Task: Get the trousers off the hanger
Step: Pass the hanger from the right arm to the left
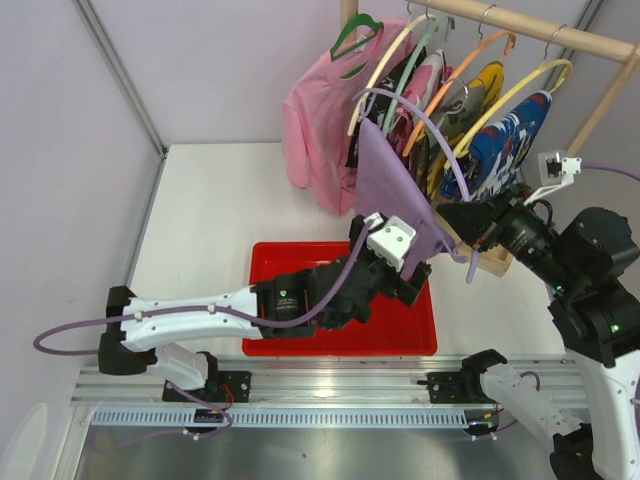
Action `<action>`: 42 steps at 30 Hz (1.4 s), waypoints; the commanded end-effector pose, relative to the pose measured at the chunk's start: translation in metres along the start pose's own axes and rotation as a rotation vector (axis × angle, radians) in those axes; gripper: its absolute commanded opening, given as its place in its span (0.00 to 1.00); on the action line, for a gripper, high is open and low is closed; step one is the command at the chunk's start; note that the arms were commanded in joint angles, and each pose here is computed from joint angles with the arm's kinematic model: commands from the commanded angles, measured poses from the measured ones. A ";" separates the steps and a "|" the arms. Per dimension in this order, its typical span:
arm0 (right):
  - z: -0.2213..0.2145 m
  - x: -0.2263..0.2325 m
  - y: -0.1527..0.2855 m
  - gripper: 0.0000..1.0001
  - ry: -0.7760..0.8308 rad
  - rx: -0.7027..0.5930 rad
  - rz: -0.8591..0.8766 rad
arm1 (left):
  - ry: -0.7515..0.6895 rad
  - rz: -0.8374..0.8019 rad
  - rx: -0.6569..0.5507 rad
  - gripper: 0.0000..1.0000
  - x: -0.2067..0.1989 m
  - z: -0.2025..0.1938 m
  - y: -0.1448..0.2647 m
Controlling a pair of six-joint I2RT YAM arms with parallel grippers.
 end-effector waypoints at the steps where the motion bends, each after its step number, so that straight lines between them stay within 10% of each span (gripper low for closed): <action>1: 0.037 0.008 0.018 0.00 0.024 -0.203 -0.030 | 0.063 0.099 -0.050 0.99 -0.004 0.014 -0.003; 23: -0.068 -0.052 0.027 0.00 -0.039 0.007 -0.187 | 0.409 0.189 -0.063 0.98 0.032 -0.048 0.044; 42: -0.010 0.037 0.093 0.00 0.199 -0.196 0.148 | 0.412 0.103 -0.057 0.98 0.040 -0.046 0.068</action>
Point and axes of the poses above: each gripper's point midway between its finger pads, its own y axis back along the fingers, its own x axis along the line the jaws close on, z = x × y, the point moved 3 cm from there along y, back along the fingers, and after that the axes turned 3 degrees about y, right-handed, at the moved point
